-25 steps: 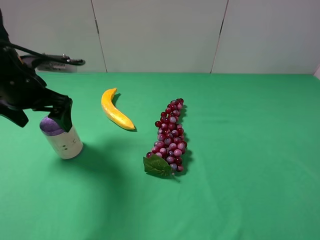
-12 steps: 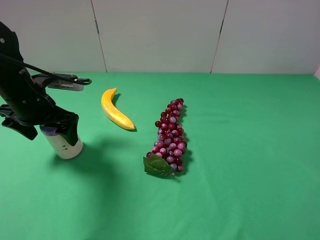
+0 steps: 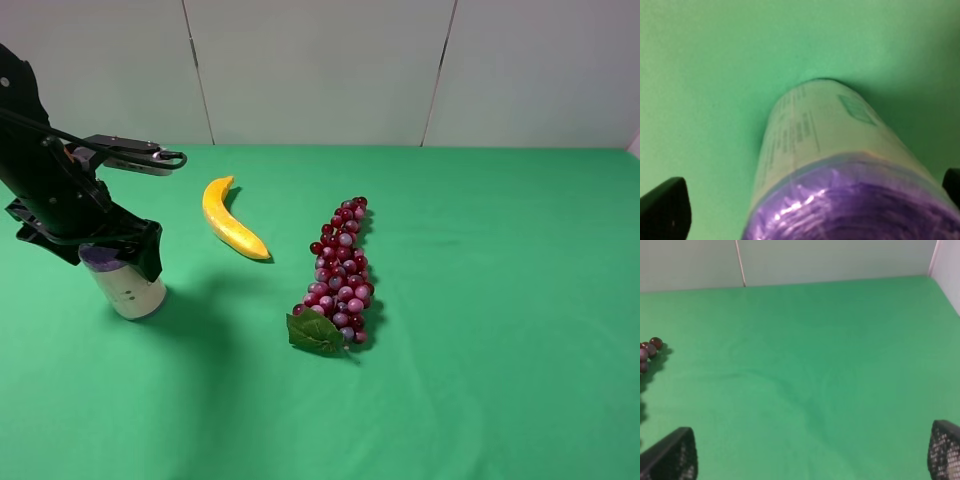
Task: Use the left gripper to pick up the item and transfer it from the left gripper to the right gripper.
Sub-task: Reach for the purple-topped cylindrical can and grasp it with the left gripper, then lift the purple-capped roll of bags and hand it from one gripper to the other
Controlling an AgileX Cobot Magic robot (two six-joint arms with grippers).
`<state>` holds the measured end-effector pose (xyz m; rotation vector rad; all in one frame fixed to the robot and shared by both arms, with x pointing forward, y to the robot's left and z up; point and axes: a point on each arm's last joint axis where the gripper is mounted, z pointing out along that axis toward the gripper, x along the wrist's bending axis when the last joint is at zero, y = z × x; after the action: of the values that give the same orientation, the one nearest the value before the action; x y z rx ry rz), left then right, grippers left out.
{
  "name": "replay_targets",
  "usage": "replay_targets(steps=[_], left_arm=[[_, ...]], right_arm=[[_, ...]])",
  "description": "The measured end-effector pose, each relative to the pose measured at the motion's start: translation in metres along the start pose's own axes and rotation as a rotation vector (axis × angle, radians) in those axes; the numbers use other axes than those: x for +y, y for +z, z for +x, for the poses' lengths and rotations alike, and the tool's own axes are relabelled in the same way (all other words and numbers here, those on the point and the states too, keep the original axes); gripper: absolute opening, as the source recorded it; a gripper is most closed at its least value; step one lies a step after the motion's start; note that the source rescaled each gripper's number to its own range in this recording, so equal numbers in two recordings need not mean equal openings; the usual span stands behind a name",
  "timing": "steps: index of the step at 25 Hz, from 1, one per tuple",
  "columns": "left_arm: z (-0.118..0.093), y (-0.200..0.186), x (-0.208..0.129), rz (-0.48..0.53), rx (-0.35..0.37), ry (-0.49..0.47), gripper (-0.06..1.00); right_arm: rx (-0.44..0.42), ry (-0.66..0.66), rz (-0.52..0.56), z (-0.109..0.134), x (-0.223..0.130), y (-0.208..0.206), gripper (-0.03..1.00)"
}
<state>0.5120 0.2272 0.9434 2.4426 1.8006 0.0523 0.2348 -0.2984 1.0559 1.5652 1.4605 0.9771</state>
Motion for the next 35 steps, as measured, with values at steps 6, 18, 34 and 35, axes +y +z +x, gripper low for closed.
replay_targets(steps=[6, 18, 34, 35], left_arm=[[-0.001, 0.000, 0.000, 0.000, -0.011, -0.009, 0.76], [-0.001, 0.000, 0.000, 0.001, -0.013, -0.011, 0.00], [-0.002, -0.011, 0.006, 0.037, -0.018, -0.003, 0.00], [-0.002, -0.016, 0.009, 0.035, -0.019, -0.002, 0.00]], right_arm=[[0.000, 0.000, 0.000, 0.000, 0.000, 0.000, 1.00], [0.000, 0.000, 0.000, 0.000, 0.000, 0.000, 1.00], [0.000, 0.000, 0.000, 0.000, 0.000, 0.000, 1.00], [0.000, 0.000, 0.000, 0.000, 0.000, 0.000, 1.00]])
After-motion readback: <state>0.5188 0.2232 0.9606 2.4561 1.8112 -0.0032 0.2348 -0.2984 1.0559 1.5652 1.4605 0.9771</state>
